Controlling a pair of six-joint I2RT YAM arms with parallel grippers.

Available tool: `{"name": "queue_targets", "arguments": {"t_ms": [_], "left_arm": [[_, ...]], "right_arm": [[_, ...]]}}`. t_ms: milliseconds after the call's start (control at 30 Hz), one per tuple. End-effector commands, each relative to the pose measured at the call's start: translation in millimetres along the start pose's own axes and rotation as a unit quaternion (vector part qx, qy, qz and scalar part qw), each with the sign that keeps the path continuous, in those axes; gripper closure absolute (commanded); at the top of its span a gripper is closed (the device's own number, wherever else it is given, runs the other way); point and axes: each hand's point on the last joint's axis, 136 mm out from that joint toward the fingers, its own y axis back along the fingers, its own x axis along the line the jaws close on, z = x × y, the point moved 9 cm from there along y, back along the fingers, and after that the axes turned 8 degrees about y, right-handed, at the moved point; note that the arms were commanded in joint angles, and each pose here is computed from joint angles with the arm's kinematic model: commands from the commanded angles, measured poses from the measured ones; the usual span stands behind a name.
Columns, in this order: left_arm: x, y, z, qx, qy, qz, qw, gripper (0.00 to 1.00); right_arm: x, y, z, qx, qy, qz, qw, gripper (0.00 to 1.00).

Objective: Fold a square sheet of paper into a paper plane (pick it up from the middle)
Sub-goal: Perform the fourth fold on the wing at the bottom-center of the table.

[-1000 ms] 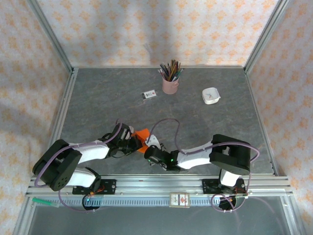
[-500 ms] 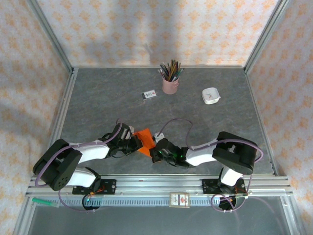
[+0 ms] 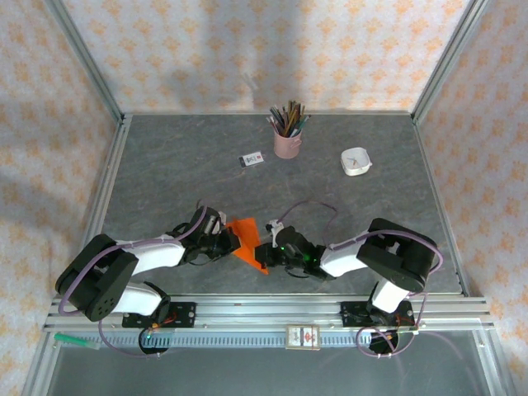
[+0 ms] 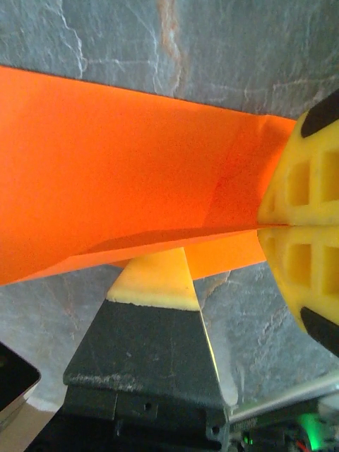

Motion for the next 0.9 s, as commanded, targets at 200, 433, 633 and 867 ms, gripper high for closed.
{"name": "queue_targets", "arguments": {"t_ms": [200, 433, 633, 867], "left_arm": [[3, -3, 1, 0.001, -0.009, 0.032, 0.999, 1.0], [-2, 0, 4, -0.003, -0.017, 0.034, 0.999, 1.0], [-9, 3, 6, -0.008, -0.028, 0.032, 0.999, 1.0], [-25, 14, 12, -0.016, -0.053, 0.027, 0.998, 0.92]], "right_arm": [[-9, -5, -6, 0.013, -0.049, 0.02, 0.999, 1.0], [-17, -7, -14, 0.017, -0.076, 0.001, 0.997, 1.0], [-25, -6, -21, 0.02, -0.097, -0.018, 0.995, 1.0], [-27, -8, -22, 0.025, -0.101, -0.026, 0.994, 1.0]]}}
